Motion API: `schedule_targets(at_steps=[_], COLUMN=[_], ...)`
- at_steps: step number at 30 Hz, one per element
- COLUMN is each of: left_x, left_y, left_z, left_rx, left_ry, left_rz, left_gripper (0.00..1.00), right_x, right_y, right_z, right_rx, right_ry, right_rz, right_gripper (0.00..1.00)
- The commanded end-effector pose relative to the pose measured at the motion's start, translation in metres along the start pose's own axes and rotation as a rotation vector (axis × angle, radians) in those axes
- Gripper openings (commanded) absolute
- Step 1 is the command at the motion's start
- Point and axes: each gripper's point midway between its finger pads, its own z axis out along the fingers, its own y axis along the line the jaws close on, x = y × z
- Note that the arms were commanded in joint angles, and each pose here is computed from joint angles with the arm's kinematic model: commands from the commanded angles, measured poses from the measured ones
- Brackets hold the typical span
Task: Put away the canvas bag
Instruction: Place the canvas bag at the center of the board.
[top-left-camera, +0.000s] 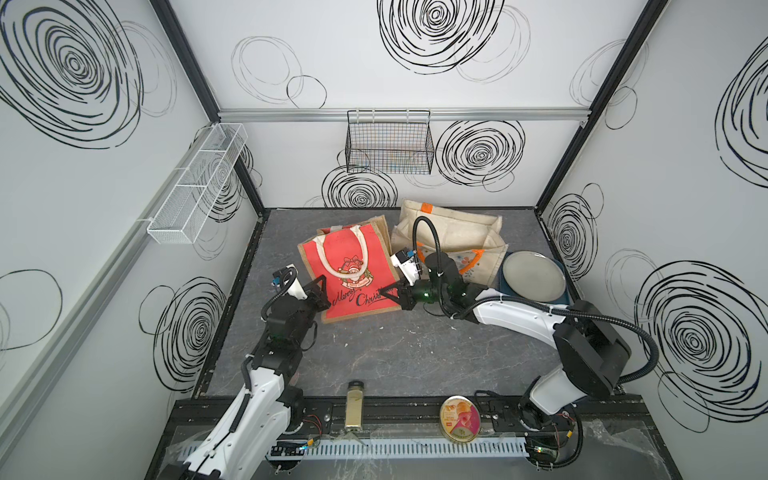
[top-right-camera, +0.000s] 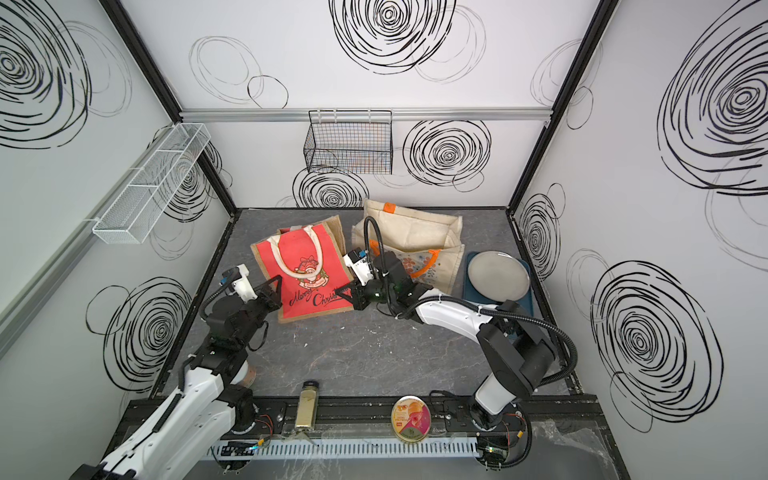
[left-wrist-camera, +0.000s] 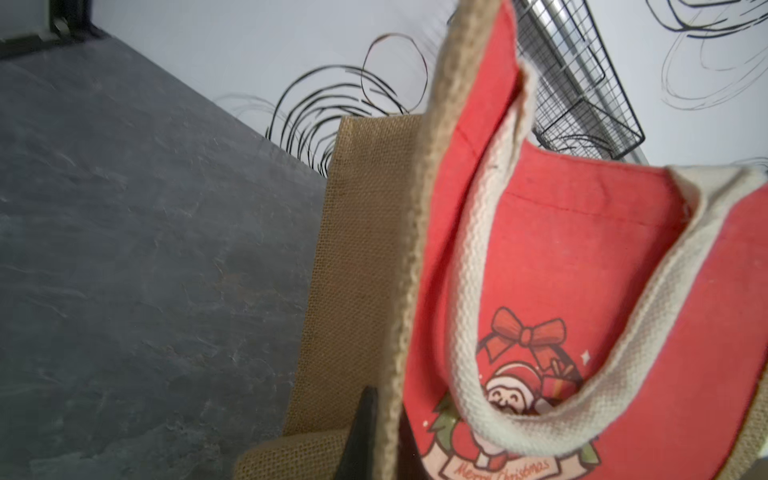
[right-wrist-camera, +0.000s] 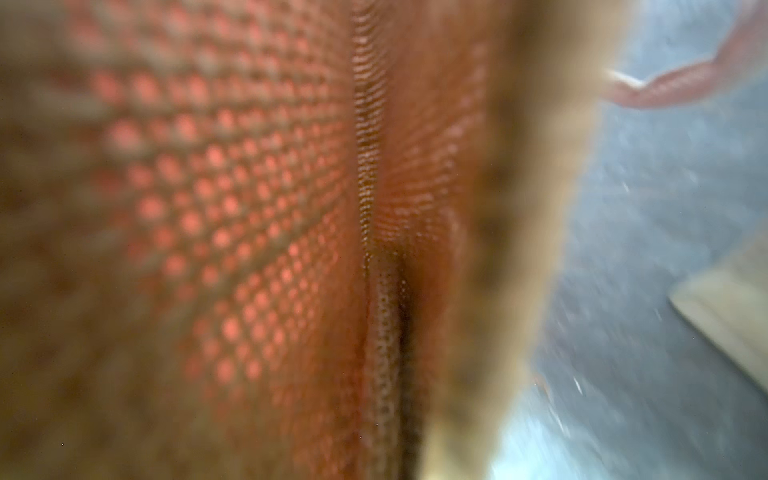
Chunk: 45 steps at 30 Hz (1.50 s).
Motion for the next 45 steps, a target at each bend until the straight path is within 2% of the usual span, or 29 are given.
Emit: schedule_targets(at_steps=[1,5,8,11,14,20,21,23,25,27,28,30,34,35,38,43,44,45], left_x=[-0.040,-0.087,-0.095,-0.074,-0.043,0.003,0.008,0.017,0.023,0.026,0.026,0.021,0.022,0.023,0.028,0.032,0.034,0.037], left_y=[0.000,0.005,0.034,0.054,0.069,0.104,0.109,0.117,0.122,0.124,0.124,0.121,0.121,0.122,0.126,0.134,0.140,0.146], left_z=[-0.007,0.003,0.015,0.016,0.010,-0.003,-0.006,-0.011,-0.012,-0.014,-0.014,-0.014,-0.011,-0.010,-0.010,-0.014,-0.016,-0.016], left_rx=[-0.124,-0.196,-0.347,-0.475,-0.555,-0.666,-0.683,-0.710,-0.720,-0.735,-0.736,-0.727,-0.724,-0.727,-0.732,-0.762,-0.780,-0.789], left_ry=[-0.041,-0.094,-0.073,-0.038,-0.005,0.053,0.057,0.054,0.063,0.061,0.055,0.030,0.031,0.034,0.034,0.032,0.034,0.040], left_rz=[-0.002,-0.044,-0.088,-0.036,0.024,0.055,0.070,0.077,0.075,0.081,0.086,0.098,0.097,0.098,0.093,0.094,0.090,0.077], left_gripper=[0.05,0.05,0.06,0.07,0.14,0.15,0.17,0.24,0.24,0.28,0.30,0.51,0.55,0.60,0.62,0.58,0.58,0.59], right_x=[-0.051,-0.096,-0.104,-0.066,-0.020,0.040,0.053,0.074,0.088,0.102,0.107,0.113,0.123,0.124,0.118,0.104,0.103,0.103], right_y=[0.023,0.014,-0.003,-0.008,-0.005,-0.002,-0.003,-0.008,-0.012,-0.014,-0.014,-0.012,-0.021,-0.024,-0.029,-0.031,-0.032,-0.032], right_z=[0.013,0.045,0.076,0.110,0.129,0.132,0.129,0.121,0.112,0.103,0.099,0.093,0.082,0.079,0.071,0.060,0.057,0.056], right_rx=[-0.063,-0.062,-0.080,-0.090,-0.058,0.087,0.101,0.122,0.155,0.205,0.217,0.225,0.307,0.334,0.386,0.480,0.495,0.500], right_ry=[-0.120,-0.174,-0.114,0.029,0.141,0.304,0.343,0.376,0.393,0.440,0.459,0.477,0.501,0.505,0.493,0.479,0.482,0.483], right_rz=[-0.009,0.063,0.284,0.474,0.536,0.507,0.529,0.562,0.574,0.567,0.564,0.566,0.553,0.546,0.500,0.352,0.332,0.310], right_gripper=[0.00,0.00,0.00,0.00,0.00,0.00,0.03,0.15,0.21,0.31,0.33,0.41,0.53,0.55,0.56,0.60,0.62,0.74])
